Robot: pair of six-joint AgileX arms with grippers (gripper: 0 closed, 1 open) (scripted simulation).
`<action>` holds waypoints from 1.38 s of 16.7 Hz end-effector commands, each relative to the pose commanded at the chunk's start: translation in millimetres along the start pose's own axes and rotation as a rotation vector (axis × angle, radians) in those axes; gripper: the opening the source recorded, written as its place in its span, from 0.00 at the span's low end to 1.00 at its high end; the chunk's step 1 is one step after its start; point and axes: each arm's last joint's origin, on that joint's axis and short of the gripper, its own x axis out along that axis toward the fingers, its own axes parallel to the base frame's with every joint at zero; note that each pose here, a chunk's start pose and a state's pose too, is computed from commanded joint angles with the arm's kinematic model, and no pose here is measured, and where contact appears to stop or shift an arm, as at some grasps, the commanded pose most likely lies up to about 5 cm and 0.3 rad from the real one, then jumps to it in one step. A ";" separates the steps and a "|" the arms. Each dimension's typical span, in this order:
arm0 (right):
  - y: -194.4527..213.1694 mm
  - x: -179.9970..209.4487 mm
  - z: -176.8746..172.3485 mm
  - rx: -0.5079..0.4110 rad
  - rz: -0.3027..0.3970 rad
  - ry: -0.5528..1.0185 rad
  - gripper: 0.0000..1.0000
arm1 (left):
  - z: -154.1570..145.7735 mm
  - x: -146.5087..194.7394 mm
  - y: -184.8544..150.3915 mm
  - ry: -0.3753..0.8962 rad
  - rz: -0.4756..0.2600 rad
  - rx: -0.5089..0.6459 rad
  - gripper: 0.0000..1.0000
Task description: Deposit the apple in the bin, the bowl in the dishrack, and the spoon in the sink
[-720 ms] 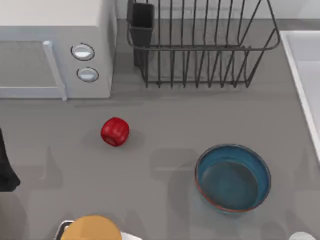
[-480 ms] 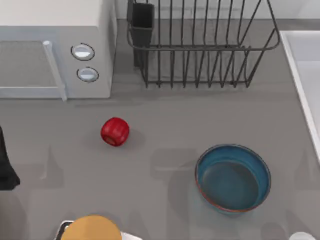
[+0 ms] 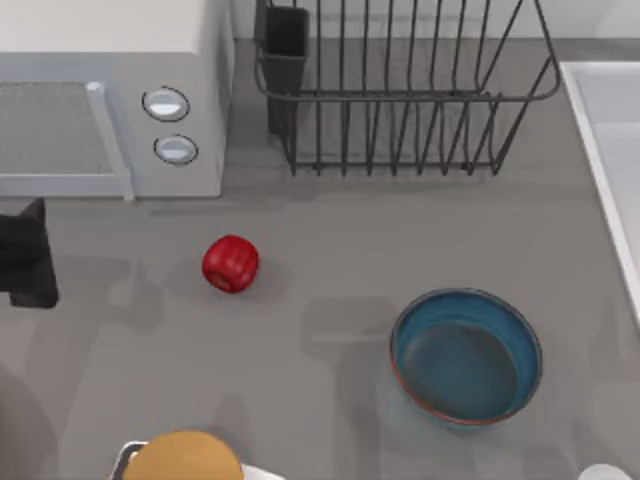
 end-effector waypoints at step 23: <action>0.0 0.0 0.0 0.000 0.000 0.000 1.00 | 20.1 250.0 -144.4 1.138 -0.093 0.297 1.00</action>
